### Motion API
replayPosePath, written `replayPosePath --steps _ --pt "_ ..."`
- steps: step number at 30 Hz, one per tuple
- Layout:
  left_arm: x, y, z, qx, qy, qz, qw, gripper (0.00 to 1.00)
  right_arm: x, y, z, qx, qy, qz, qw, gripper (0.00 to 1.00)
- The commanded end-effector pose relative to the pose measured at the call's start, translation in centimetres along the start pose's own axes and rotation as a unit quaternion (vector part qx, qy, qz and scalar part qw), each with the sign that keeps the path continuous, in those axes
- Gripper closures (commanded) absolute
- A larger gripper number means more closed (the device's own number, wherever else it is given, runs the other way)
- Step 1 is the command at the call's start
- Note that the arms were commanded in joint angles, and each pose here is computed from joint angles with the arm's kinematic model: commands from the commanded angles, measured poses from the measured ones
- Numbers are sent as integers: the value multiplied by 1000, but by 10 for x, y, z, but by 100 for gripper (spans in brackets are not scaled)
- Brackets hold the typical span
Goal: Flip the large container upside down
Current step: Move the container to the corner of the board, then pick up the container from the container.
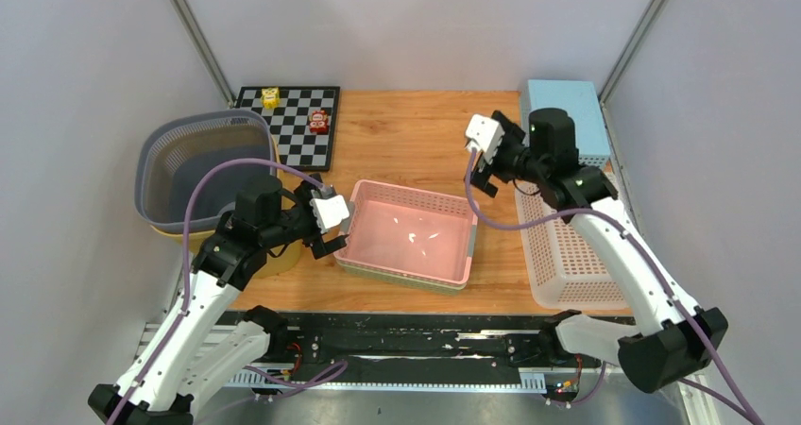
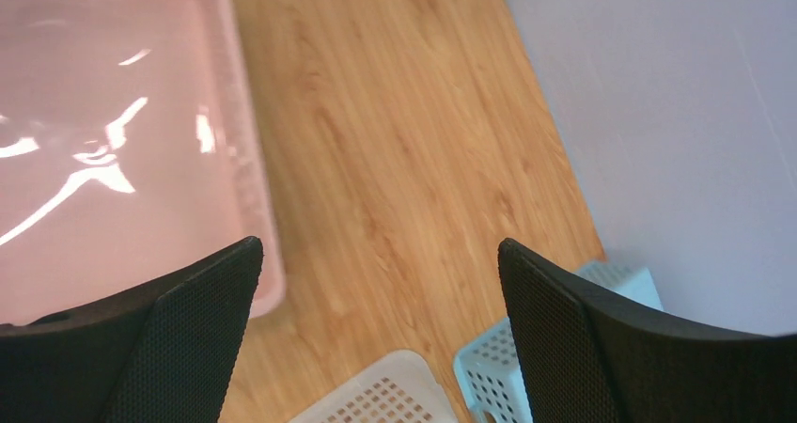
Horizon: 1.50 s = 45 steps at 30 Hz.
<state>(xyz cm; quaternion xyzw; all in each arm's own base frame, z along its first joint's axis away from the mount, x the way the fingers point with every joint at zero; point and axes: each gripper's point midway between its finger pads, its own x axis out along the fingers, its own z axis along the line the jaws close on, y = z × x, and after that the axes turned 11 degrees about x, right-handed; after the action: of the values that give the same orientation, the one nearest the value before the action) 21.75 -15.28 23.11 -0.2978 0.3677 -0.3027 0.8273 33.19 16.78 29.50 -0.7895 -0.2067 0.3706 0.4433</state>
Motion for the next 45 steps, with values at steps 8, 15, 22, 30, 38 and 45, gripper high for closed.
replayPosePath --steps 8,15,22,30,38,45 --pt "-6 1 6 21 -5 13 1000 0 -16 16 174 -82 -245 21 966 7" --pt "-20 -4 -17 54 53 5 997 0 -21 42 238 -130 -346 49 928 12" --pt "-17 -4 -45 66 95 -33 993 0 -8 67 273 -149 -390 119 901 25" --pt "-16 0 -50 67 99 -32 992 0 18 85 286 -155 -349 210 900 44" --pt "-12 7 -49 61 97 -21 993 0 25 80 295 -122 -339 229 904 72" --pt "-9 9 -49 58 99 -18 993 0 19 66 306 -98 -368 217 899 96"
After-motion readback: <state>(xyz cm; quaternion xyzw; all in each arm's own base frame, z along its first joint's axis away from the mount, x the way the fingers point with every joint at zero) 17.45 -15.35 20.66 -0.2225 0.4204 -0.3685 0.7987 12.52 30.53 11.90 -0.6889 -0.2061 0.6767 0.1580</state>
